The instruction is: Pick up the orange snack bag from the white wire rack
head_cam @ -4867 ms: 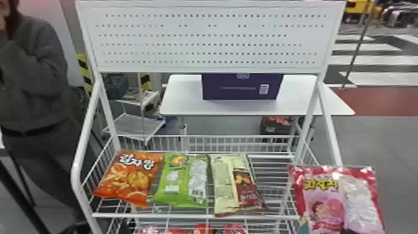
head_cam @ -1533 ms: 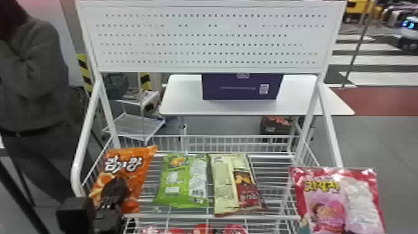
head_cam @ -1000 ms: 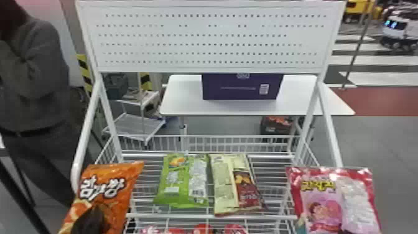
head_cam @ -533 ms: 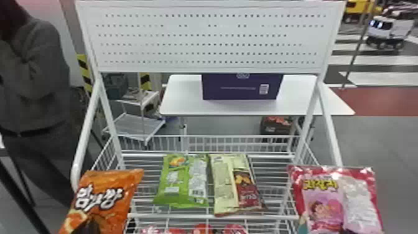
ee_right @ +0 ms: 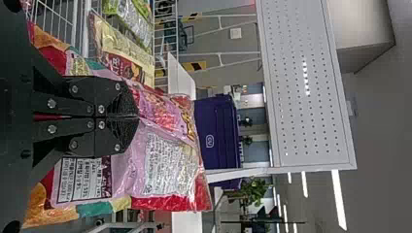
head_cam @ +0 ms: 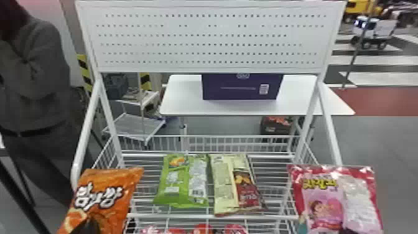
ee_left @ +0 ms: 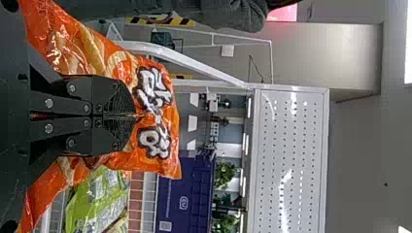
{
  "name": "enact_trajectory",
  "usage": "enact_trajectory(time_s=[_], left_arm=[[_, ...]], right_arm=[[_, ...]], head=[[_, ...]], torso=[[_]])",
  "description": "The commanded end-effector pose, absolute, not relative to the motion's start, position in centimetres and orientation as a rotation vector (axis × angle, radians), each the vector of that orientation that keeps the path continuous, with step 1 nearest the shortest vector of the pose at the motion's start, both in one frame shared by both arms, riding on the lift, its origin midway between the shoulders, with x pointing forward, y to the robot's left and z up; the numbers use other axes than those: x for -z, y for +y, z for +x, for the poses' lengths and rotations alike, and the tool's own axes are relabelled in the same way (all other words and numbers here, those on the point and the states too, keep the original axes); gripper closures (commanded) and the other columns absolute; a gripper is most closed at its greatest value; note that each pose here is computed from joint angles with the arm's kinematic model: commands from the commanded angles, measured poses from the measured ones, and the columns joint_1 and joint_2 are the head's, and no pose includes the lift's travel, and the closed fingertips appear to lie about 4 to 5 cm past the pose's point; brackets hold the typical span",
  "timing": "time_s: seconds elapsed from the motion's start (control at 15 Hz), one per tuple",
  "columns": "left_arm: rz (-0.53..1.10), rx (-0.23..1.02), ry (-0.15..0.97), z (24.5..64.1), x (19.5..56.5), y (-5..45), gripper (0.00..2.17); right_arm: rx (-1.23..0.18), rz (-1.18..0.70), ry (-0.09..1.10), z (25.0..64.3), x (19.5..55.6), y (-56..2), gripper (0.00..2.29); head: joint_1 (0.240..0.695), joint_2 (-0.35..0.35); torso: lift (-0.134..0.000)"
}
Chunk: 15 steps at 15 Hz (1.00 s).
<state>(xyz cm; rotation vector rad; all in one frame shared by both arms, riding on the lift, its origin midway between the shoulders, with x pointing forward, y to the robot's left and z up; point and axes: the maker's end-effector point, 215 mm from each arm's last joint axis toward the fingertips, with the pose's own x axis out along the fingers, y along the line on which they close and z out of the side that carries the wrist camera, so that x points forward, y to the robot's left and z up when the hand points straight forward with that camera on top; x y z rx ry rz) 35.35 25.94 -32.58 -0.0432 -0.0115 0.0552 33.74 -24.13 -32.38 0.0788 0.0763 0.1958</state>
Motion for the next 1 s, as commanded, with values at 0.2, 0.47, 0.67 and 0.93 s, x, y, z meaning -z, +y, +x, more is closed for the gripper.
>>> enact_trajectory(time_s=[0.2,0.47,0.67,0.93], left_arm=[[-0.046,-0.056,-0.006,35.55,32.84,26.0,2.15],[-0.046,-0.057,-0.007,35.6,32.79,26.04,2.15],[-0.046,-0.058,0.004,35.69,33.14,26.06,2.15],[-0.051,-0.056,-0.001,35.7,32.94,25.9,2.15]], right_arm=[[-0.197,0.08,0.073,33.81,32.31,-24.11,2.25],[-0.196,0.082,0.079,33.74,32.53,-24.12,2.25],[-0.197,0.083,0.079,33.73,32.54,-24.05,2.25],[-0.198,0.082,0.079,33.73,32.53,-24.09,2.25]], head=[[0.499,0.0],[0.499,0.0],[0.499,0.0],[0.499,0.0]], torso=[[0.0],[0.0],[0.0],[0.0]])
